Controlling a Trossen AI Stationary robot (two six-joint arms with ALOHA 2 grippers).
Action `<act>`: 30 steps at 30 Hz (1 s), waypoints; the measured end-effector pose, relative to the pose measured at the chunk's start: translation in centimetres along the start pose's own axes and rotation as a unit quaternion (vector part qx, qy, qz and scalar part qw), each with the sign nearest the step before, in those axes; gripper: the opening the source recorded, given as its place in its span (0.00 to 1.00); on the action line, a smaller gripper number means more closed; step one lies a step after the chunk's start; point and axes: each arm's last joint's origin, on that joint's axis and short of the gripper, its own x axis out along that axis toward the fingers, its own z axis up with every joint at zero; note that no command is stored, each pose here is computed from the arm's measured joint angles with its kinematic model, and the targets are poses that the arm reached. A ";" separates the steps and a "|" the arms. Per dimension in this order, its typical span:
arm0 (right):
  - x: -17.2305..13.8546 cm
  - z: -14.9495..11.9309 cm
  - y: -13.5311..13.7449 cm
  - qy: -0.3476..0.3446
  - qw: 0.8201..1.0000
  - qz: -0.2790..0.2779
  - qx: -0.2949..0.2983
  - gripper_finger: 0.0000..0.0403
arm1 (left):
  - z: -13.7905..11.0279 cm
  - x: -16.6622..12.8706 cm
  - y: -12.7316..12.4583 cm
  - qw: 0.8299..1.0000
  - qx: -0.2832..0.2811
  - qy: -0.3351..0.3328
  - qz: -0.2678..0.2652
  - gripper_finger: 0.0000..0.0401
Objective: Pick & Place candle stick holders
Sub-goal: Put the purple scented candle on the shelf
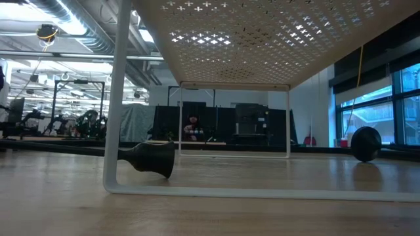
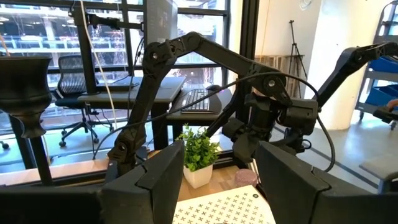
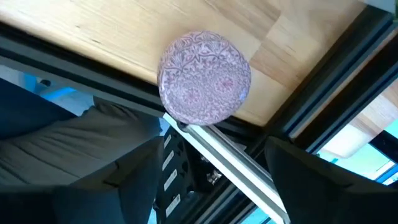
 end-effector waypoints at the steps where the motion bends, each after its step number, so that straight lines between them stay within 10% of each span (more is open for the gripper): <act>1: 0.1 0.0 0.1 -0.001 1.000 -0.002 0.000 0.71 | 0.0 0.0 0.0 1.000 0.000 0.000 0.000 0.49; 30: 4.3 0.8 0.3 -0.015 1.000 0.013 0.008 0.73 | 0.0 0.0 0.0 1.000 0.002 -0.001 0.000 0.49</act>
